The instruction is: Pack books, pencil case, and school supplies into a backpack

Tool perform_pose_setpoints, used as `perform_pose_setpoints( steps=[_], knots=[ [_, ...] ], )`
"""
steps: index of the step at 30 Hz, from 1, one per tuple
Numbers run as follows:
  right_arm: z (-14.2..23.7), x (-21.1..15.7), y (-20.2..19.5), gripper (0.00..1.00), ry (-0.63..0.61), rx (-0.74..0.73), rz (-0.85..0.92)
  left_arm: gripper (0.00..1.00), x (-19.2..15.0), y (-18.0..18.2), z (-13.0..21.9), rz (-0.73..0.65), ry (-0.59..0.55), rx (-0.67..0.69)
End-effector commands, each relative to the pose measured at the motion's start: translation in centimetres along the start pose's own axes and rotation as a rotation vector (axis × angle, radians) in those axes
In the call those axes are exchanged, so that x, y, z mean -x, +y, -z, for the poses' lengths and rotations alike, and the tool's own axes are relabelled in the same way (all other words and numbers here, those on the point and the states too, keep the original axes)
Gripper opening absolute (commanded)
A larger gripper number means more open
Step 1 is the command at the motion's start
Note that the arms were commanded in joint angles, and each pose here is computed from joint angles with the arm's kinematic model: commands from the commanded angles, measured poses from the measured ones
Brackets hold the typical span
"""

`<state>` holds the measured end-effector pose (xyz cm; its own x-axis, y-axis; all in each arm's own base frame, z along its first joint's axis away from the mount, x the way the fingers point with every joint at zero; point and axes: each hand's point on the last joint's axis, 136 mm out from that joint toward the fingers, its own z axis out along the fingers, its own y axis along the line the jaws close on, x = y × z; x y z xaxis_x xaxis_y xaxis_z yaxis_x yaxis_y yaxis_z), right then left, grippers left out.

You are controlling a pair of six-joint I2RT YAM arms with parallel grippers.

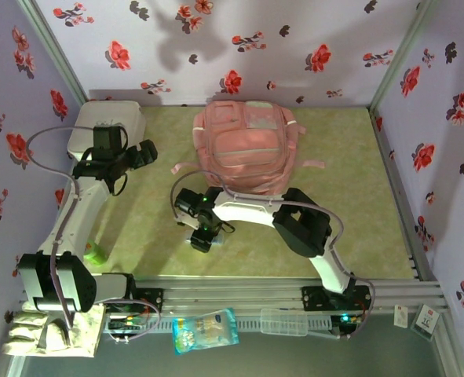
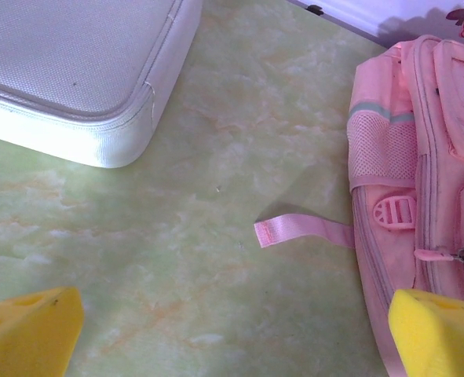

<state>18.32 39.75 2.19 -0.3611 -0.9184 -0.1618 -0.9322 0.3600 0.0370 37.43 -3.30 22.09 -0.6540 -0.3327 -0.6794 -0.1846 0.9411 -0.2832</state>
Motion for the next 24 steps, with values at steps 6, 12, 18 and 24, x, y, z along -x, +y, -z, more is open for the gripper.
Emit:
perform_pose_setpoints(
  steps=[6, 12, 18, 24],
  knots=[
    [-0.8, -0.7, -2.2, 0.63, 0.068, -0.146, 0.025, 1.00, -0.2, 0.5, 0.1, 0.006, 0.001, 0.006],
    [-0.6, -0.3, -2.0, 0.54, 0.053, -0.138, 0.024, 1.00, -0.3, 0.5, 0.0, 0.008, 0.006, 0.004],
    [1.3, 0.9, -2.5, 0.50, -0.019, -0.163, -0.006, 1.00, -0.3, -0.1, 0.0, -0.002, 0.004, -0.027],
    [4.4, 1.9, -3.7, 0.51, -0.135, -0.179, -0.096, 1.00, -0.1, -1.1, -0.1, -0.007, 0.009, -0.081]
  ],
)
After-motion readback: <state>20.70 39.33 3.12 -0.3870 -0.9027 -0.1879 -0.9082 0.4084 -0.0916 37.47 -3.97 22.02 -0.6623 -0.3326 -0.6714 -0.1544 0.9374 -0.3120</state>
